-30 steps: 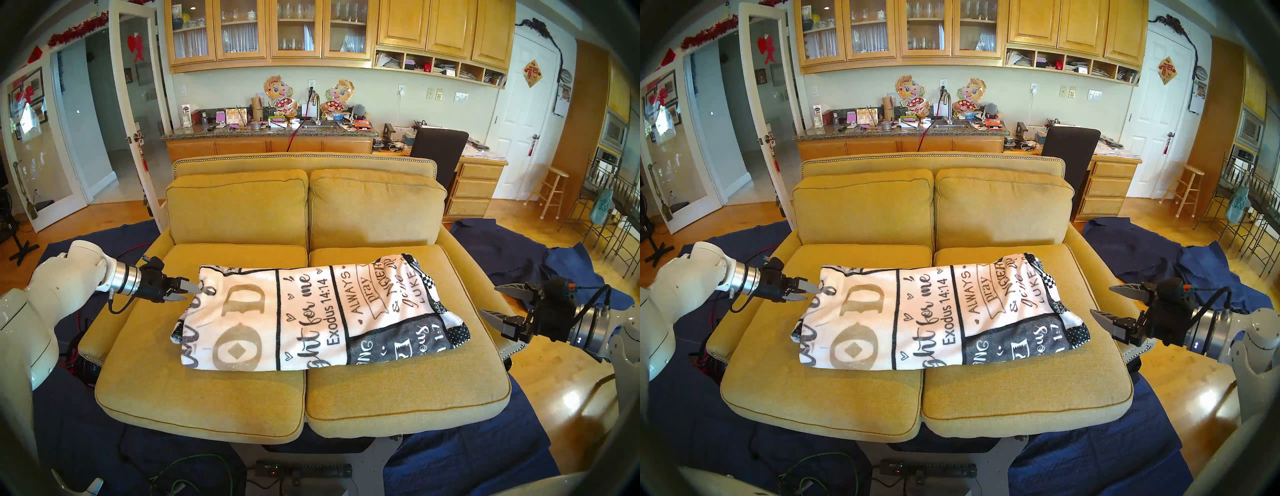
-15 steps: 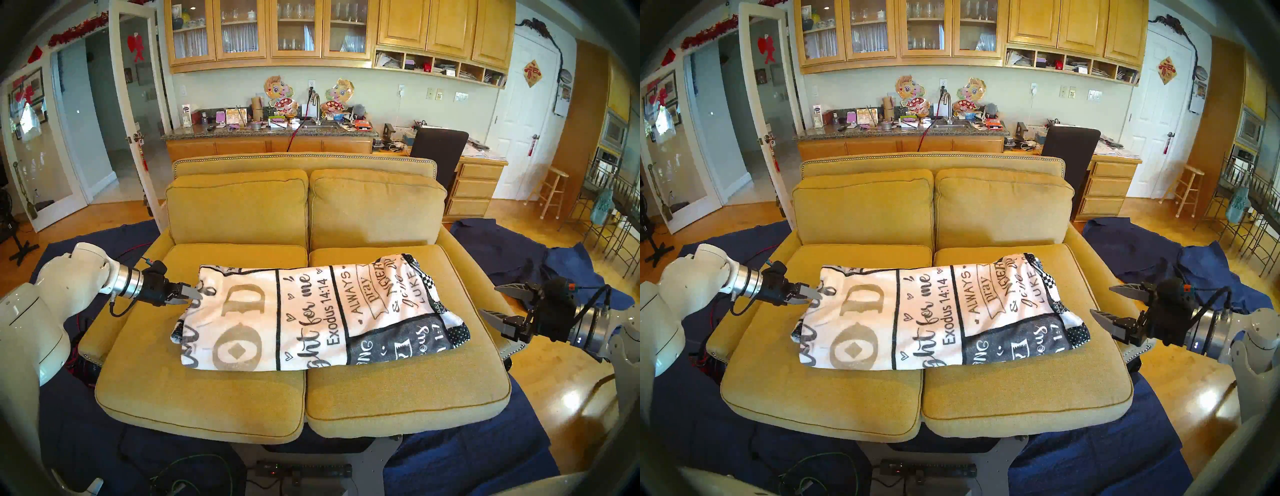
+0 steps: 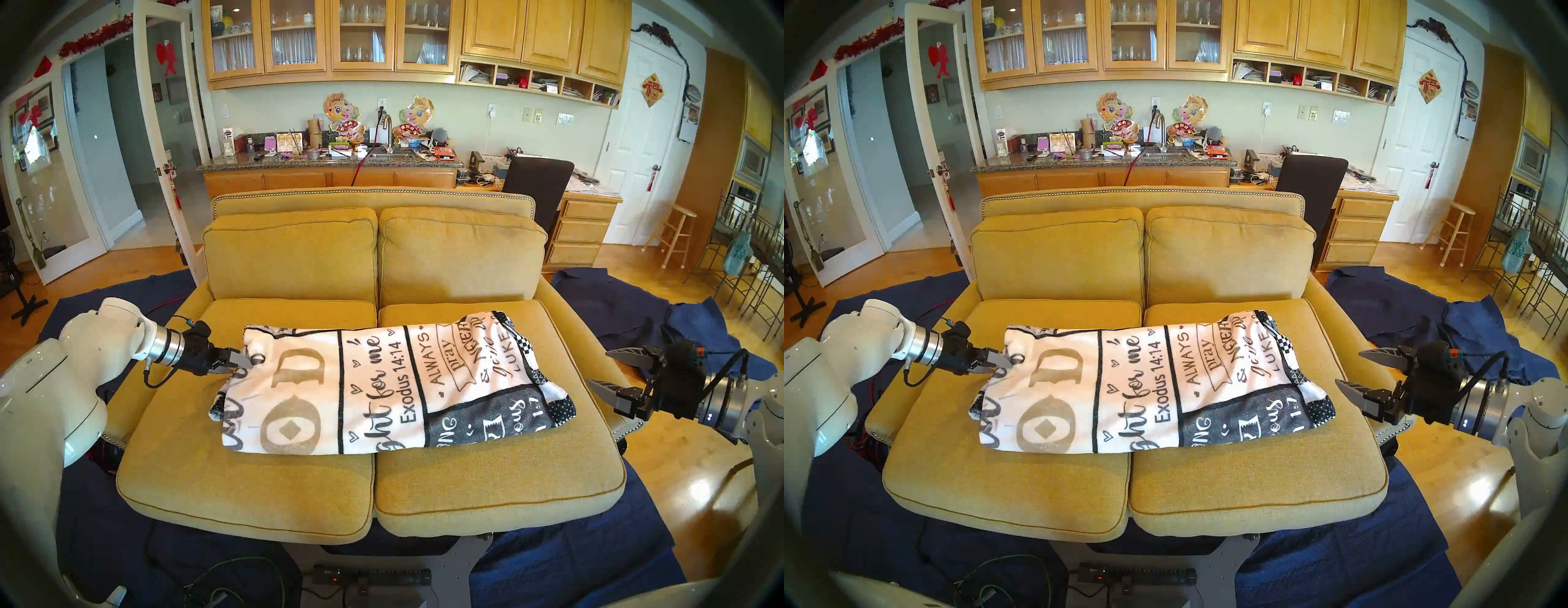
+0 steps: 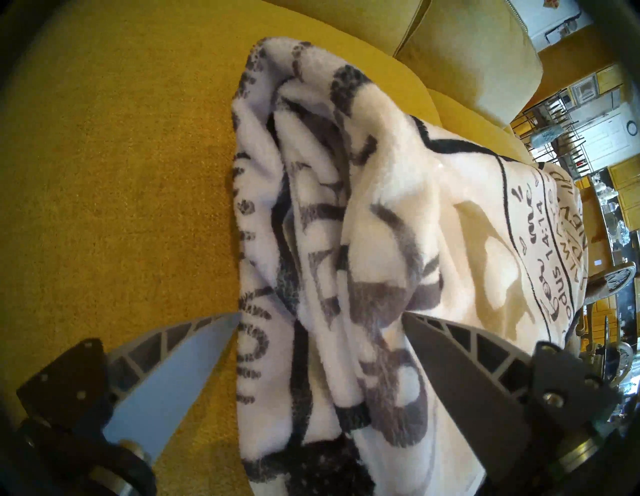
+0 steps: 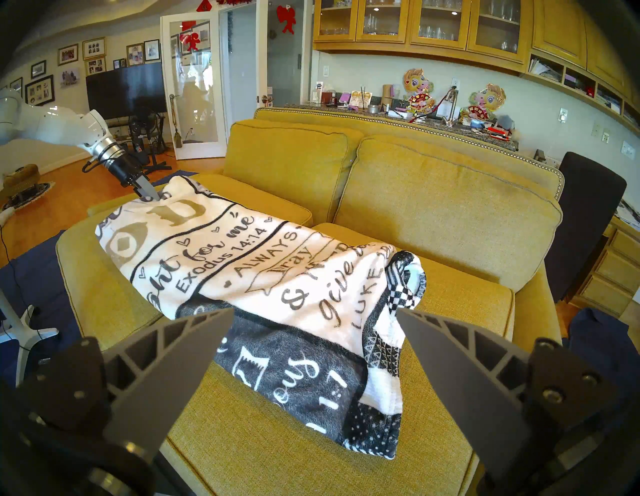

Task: Fold the blanket in half twice

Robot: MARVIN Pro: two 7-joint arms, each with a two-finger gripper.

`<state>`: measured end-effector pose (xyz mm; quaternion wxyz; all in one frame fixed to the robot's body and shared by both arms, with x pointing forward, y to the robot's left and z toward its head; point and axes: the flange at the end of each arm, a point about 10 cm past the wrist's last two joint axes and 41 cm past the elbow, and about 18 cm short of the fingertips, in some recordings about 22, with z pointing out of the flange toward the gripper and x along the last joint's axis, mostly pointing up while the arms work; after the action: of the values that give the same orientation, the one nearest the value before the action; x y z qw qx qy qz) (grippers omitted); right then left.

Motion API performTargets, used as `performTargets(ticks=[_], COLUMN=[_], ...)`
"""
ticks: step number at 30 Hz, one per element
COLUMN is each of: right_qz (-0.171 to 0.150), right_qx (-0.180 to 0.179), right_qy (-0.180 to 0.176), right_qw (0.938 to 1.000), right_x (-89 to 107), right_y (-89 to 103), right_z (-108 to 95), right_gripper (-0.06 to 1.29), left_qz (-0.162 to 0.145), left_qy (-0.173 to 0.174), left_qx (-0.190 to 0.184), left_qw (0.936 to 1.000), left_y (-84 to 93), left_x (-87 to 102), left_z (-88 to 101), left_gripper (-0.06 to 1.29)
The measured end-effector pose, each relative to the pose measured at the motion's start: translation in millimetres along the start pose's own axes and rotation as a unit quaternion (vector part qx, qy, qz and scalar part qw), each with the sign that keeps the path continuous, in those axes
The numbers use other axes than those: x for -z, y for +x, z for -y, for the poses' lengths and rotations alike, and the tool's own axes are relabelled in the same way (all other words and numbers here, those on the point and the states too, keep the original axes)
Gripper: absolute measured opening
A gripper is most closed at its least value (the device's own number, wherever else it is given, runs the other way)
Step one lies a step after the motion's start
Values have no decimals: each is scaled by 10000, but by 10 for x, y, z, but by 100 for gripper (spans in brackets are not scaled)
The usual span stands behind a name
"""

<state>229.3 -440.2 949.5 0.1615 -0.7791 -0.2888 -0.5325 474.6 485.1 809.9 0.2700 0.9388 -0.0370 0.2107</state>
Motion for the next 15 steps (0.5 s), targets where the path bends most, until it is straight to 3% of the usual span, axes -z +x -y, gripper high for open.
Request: performTargets(ticks=[6, 15], right_qz=[0, -1], right_qx=[0, 1], right_qy=[0, 2], right_qw=[10000, 10000], right_x=[0, 1], right_y=[0, 1], right_z=[0, 1], right_gripper=[122, 122], left_qz=[-6, 6], left_qy=[52, 400], left_qx=[-77, -238], left_qw=[10000, 9989], left_y=[6, 20], left_x=[-27, -126], left_z=[3, 26], left_gripper=[123, 123])
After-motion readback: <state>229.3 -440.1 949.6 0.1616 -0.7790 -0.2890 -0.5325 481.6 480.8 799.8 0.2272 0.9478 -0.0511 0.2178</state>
